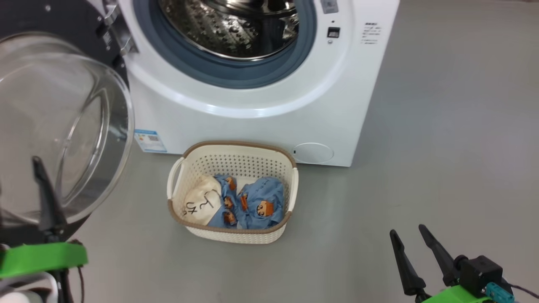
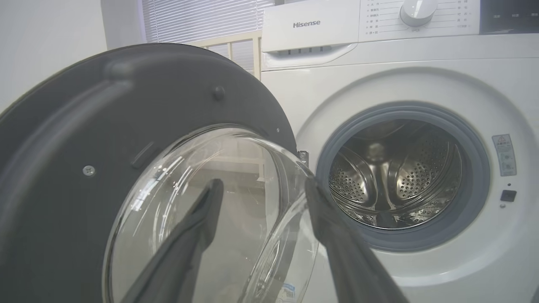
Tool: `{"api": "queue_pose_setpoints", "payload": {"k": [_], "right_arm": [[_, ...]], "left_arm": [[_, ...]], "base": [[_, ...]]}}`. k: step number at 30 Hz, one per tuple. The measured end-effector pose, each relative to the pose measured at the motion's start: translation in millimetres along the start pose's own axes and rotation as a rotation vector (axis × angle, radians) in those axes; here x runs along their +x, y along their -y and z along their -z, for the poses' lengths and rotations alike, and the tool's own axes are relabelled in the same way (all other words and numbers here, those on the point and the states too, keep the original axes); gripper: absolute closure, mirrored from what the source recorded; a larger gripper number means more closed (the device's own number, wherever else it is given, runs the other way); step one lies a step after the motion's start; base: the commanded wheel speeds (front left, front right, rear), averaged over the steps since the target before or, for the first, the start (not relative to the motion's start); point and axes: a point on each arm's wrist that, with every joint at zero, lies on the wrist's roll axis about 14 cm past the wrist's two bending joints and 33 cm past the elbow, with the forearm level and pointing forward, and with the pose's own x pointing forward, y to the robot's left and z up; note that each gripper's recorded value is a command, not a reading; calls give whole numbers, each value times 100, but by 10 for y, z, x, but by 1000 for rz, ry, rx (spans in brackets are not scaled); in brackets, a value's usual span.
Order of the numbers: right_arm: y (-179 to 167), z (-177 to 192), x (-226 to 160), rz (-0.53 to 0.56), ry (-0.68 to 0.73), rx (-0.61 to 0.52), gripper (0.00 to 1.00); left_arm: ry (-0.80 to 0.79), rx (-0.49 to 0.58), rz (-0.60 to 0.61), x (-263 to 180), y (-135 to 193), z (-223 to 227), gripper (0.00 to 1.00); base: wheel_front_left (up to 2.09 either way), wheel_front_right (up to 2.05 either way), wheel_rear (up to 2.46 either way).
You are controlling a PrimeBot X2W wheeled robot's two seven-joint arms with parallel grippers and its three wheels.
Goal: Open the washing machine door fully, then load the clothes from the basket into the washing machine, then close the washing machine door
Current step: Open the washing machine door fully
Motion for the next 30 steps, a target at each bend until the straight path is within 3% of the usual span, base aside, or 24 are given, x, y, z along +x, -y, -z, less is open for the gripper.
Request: {"api": "queue_pose_setpoints", "payload": {"k": [13,30], "right_arm": [[164,-166,-288,86,54,5,0],[240,-479,-572,145,158,-13,0]], "left_arm": [[-137,-55,153,-374,545,388,0],[-300,-79,205,-914,748,761,0]], "base": [[0,0,0],[0,0,0]]}}
